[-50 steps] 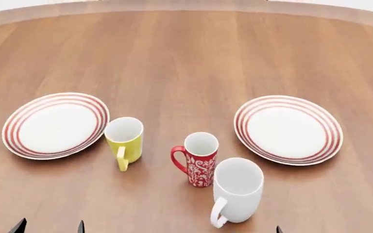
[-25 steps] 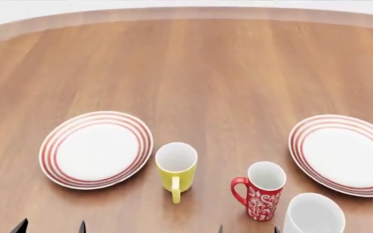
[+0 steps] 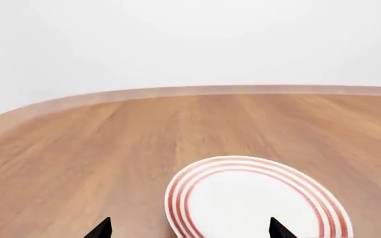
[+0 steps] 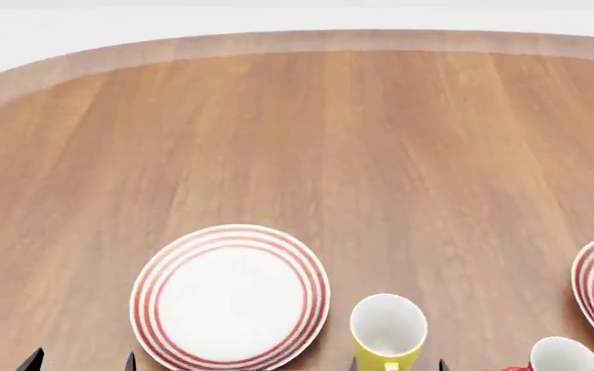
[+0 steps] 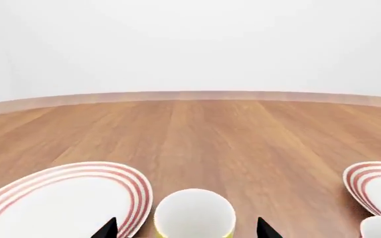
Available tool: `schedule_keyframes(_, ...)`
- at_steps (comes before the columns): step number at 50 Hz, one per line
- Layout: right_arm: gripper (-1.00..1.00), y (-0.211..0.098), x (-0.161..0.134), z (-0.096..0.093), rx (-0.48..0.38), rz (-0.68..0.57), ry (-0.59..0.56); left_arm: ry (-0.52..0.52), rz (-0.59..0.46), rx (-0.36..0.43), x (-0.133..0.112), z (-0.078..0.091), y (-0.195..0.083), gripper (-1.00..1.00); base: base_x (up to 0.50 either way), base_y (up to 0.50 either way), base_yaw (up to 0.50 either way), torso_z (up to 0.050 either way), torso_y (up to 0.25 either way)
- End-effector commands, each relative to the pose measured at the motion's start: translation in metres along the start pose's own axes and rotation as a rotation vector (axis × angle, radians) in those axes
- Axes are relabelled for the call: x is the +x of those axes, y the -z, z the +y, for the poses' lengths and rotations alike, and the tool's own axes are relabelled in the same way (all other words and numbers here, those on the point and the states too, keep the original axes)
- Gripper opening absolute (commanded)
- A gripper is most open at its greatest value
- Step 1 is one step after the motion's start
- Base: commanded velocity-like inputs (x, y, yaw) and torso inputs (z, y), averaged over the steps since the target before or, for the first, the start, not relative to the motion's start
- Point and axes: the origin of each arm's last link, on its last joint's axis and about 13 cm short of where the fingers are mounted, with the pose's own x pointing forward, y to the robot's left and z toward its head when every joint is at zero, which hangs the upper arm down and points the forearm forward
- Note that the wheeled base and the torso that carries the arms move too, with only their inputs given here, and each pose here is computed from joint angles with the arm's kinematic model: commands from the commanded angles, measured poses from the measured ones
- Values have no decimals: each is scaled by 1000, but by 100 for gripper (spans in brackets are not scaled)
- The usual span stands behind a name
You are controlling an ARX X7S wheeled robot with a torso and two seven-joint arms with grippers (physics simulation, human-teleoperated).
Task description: Put the red mug on the left plate.
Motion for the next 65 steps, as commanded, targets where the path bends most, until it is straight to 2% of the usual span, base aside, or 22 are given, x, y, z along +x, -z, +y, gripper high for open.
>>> schedule_keyframes(1,100,-1,1,0,1,-1,3,1,-1,0,0,0,0,100,379,410,0,0,0)
schedule_keyframes(13,100,1,2,-1,16,9,3,4,-1,0,-1,0,0,100,331,313,0,0,0)
schedule_keyframes(19,100,-3,6,-1,111,72,-5,3,-4,-4,-2,0,-2,100,0,0,0,0,0)
schedule_keyframes(22,100,-5,13,-2,84,91,80,7,-6,-3,-3,-1,-2,100,0,0,0,0,0)
schedule_keyframes(27,100,-13,15,-6,157,110,254,6,-8,-7,-3,0,-2,100,0,0,0,0,0)
schedule_keyframes(30,100,-11,13,-7,146,107,313,6,-8,-8,-3,1,-2,100,0,0,0,0,0)
schedule_keyframes(32,100,-10,13,-7,181,117,366,5,-8,-10,-3,1,-3,100,0,0,0,0,0)
schedule_keyframes(38,100,-14,12,-7,152,110,497,4,-5,-13,-1,2,-2,100,0,0,0,0,0)
schedule_keyframes(41,100,-18,9,-7,188,108,540,2,-5,-15,-1,2,-2,100,0,0,0,0,0)
schedule_keyframes(42,100,-21,6,-8,198,110,603,3,-4,-15,-1,2,-2,100,0,0,0,0,0)
schedule_keyframes(44,100,-26,1,-10,290,110,599,3,-5,-15,-1,2,-3,100,0,0,0,0,0)
schedule_keyframes(47,100,-28,-2,-13,280,76,664,3,-8,-16,-2,2,-3,100,0,0,0,0,0)
schedule_keyframes(49,100,-28,-2,-13,295,84,661,2,-9,-17,-3,3,-4,100,0,0,0,0,0)
schedule_keyframes(52,100,-31,-5,-14,368,112,652,3,-8,-16,-3,2,-3,100,0,0,0,0,0)
schedule_keyframes(65,100,-34,-3,-20,391,96,700,8,-7,-19,-3,2,-3,100,0,0,0,0,0)
